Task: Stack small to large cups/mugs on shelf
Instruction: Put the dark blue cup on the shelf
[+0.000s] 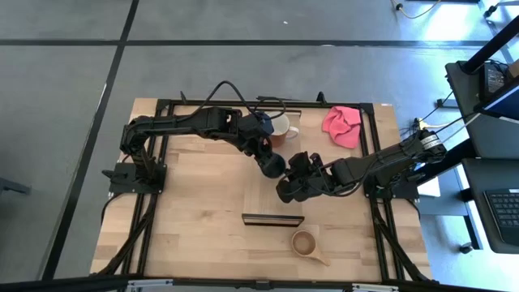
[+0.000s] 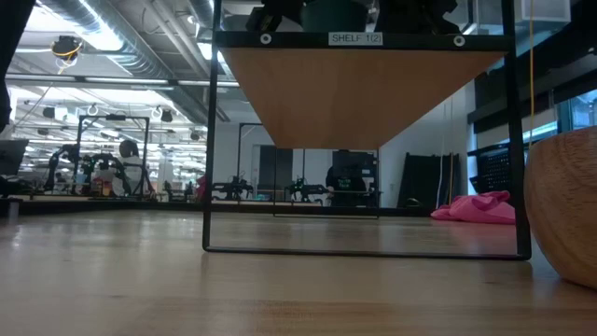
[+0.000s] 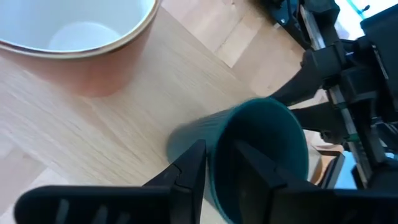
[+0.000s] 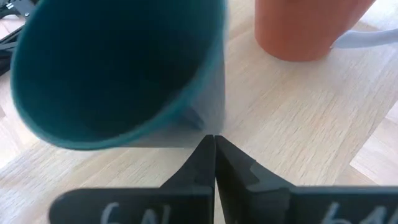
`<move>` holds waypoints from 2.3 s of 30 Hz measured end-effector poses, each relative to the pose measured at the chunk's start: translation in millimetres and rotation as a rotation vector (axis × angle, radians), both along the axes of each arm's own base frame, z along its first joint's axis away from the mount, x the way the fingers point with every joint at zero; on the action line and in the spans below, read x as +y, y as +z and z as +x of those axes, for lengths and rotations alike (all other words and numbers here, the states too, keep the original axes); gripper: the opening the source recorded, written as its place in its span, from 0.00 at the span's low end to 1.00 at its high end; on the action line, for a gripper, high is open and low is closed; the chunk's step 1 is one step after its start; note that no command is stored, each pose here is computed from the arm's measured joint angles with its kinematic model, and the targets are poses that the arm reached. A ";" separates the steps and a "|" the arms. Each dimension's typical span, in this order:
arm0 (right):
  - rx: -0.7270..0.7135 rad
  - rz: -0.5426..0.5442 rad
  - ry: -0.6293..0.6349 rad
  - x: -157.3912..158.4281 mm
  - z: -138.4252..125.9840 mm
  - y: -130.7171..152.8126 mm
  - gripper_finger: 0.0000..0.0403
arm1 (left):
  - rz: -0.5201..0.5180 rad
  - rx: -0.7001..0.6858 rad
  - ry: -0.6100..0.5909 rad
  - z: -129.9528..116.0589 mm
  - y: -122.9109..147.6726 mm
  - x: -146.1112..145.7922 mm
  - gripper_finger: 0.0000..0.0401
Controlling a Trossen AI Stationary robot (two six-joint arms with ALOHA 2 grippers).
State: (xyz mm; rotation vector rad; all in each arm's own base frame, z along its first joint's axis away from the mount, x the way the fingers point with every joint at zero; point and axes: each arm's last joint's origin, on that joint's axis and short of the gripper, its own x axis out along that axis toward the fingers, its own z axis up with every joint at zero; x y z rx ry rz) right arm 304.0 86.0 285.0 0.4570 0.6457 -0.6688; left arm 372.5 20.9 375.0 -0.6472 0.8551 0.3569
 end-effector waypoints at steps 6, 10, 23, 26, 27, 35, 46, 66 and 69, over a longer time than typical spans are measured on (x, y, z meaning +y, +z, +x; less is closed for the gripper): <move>0.001 0.000 0.000 0.0 -0.1 -0.1 0.02 | 0.038 0.006 0.005 -0.3 -0.2 1.1 0.18; 0.002 0.000 0.000 0.0 -0.1 -0.1 0.02 | 0.042 0.007 0.005 -0.4 -0.2 1.3 0.18; 0.065 0.009 -0.024 0.0 -7.3 -4.2 0.02 | 0.102 -0.094 0.001 -28.1 41.7 -2.2 0.17; 0.063 0.004 -0.006 5.6 -11.6 -1.9 0.02 | 0.158 -0.090 0.010 -44.2 53.9 -14.5 0.17; 0.054 0.008 -0.002 7.8 -13.1 -0.2 0.02 | 0.171 -0.076 0.002 -48.5 54.9 -20.2 0.17; 0.030 0.045 0.025 27.7 -27.3 5.0 0.02 | 0.188 0.091 -0.063 -49.9 10.0 -75.3 0.17; -0.010 0.075 0.038 47.7 -37.4 6.3 0.02 | 0.153 -0.032 -0.049 -27.8 -30.9 -92.3 0.16; -0.030 0.077 0.048 57.2 -42.3 6.7 0.02 | 0.137 -0.087 -0.007 -15.7 -44.0 -67.2 0.17; -0.030 0.077 0.048 57.2 -42.3 6.7 0.02 | 0.122 -0.084 -0.021 -15.4 -44.1 -65.2 0.17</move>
